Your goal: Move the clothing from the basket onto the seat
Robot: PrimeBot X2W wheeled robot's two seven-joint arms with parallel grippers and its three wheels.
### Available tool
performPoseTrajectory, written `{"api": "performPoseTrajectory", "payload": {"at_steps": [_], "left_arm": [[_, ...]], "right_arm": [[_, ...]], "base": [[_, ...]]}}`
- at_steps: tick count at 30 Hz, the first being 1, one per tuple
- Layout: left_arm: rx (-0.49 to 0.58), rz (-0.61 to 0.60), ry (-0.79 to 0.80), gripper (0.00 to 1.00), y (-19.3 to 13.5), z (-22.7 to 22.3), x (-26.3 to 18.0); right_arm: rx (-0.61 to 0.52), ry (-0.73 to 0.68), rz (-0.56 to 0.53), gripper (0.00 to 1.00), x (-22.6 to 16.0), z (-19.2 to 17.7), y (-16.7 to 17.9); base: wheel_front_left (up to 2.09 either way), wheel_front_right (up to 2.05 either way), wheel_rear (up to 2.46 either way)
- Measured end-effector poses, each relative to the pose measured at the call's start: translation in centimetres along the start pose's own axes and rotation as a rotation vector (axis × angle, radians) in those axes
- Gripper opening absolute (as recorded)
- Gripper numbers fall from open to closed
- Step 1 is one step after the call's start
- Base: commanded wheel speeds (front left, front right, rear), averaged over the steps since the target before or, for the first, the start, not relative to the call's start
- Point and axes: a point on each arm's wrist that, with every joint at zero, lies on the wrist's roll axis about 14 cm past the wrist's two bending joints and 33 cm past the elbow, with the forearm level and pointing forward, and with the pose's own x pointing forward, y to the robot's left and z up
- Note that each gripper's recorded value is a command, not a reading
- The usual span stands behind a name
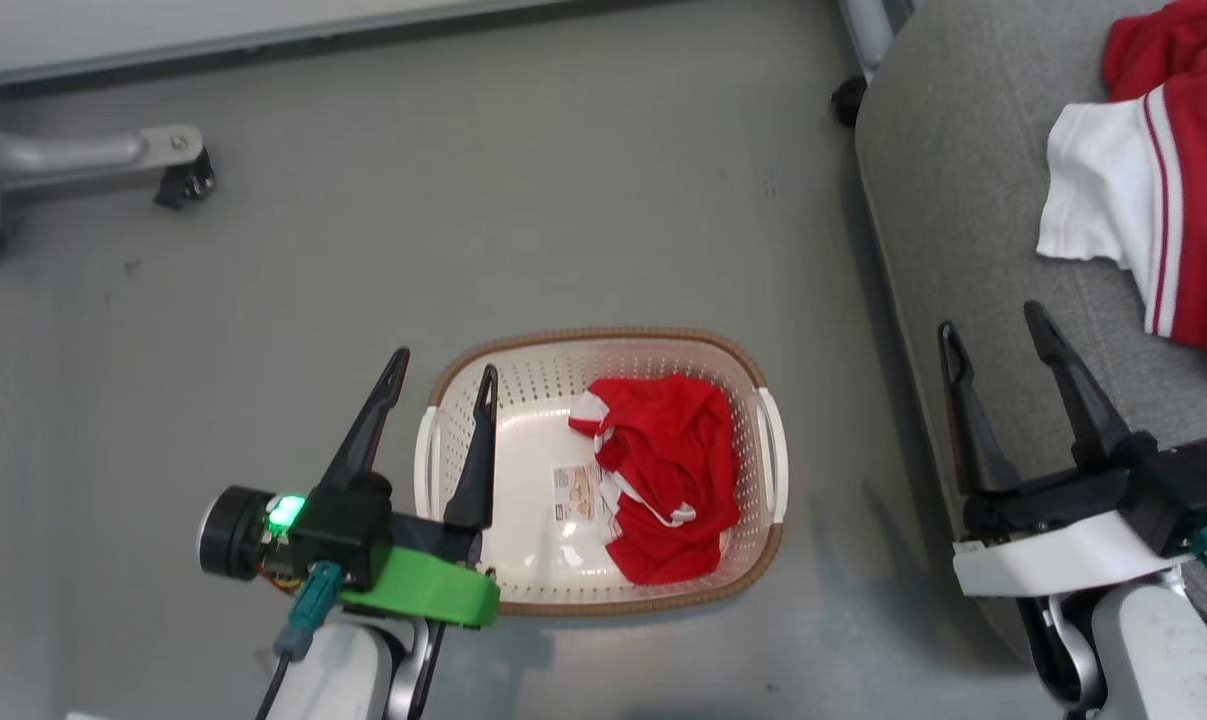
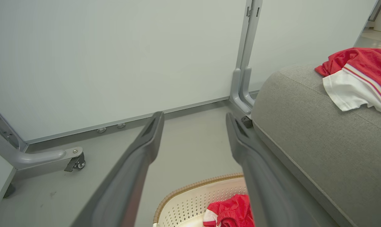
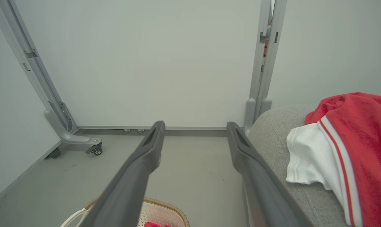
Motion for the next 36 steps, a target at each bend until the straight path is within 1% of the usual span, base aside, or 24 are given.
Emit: {"api": "performPoseTrajectory", "payload": {"at_steps": [6, 11, 14, 17, 22, 24, 26, 29, 32, 36], "left_arm": [[0.033, -0.103, 0.088, 1.00, -0.8, -4.5, 4.5], [0.033, -0.217, 0.241, 1.00, -2.2, -10.9, 6.8], [0.059, -0.292, 0.329, 1.00, -3.1, -14.9, 7.9], [0.094, -0.365, 0.440, 1.00, -3.9, -19.4, 7.8], [0.143, -0.476, 0.550, 1.00, -5.1, -24.7, 8.1], [0.181, -0.551, 0.612, 1.00, -6.0, -27.2, 7.2], [0.201, -0.587, 0.668, 1.00, -6.1, -29.3, 6.4], [0.244, -0.621, 0.716, 1.00, -5.6, -31.7, 6.6], [0.245, -0.637, 0.727, 1.00, -5.8, -33.1, 7.2], [0.263, -0.670, 0.772, 1.00, -5.8, -35.6, 6.7]], "right_arm": [[-0.016, 0.022, -0.010, 1.00, 3.1, -2.7, -1.6], [-0.031, 0.041, -0.035, 1.00, 4.9, -5.2, -3.3], [-0.037, 0.054, -0.047, 1.00, 5.9, -7.0, -4.3], [-0.041, 0.067, -0.053, 1.00, 6.6, -8.6, -4.8], [-0.032, 0.099, -0.023, 1.00, 7.3, -11.6, -4.4], [-0.025, 0.110, -0.020, 1.00, 7.5, -12.7, -4.3], [-0.009, 0.117, -0.016, 1.00, 7.6, -13.6, -4.2], [0.001, 0.132, -0.011, 1.00, 7.6, -14.8, -4.1], [0.004, 0.152, -0.011, 1.00, 7.4, -16.0, -4.2], [0.006, 0.174, -0.008, 1.00, 7.1, -17.2, -4.3]], "base": [[0.00, 0.00, 0.00], [0.00, 0.00, 0.00], [0.00, 0.00, 0.00], [0.00, 0.00, 0.00], [0.00, 0.00, 0.00], [0.00, 0.00, 0.00], [0.00, 0.00, 0.00], [0.00, 0.00, 0.00], [0.00, 0.00, 0.00], [0.00, 0.00, 0.00]]}}
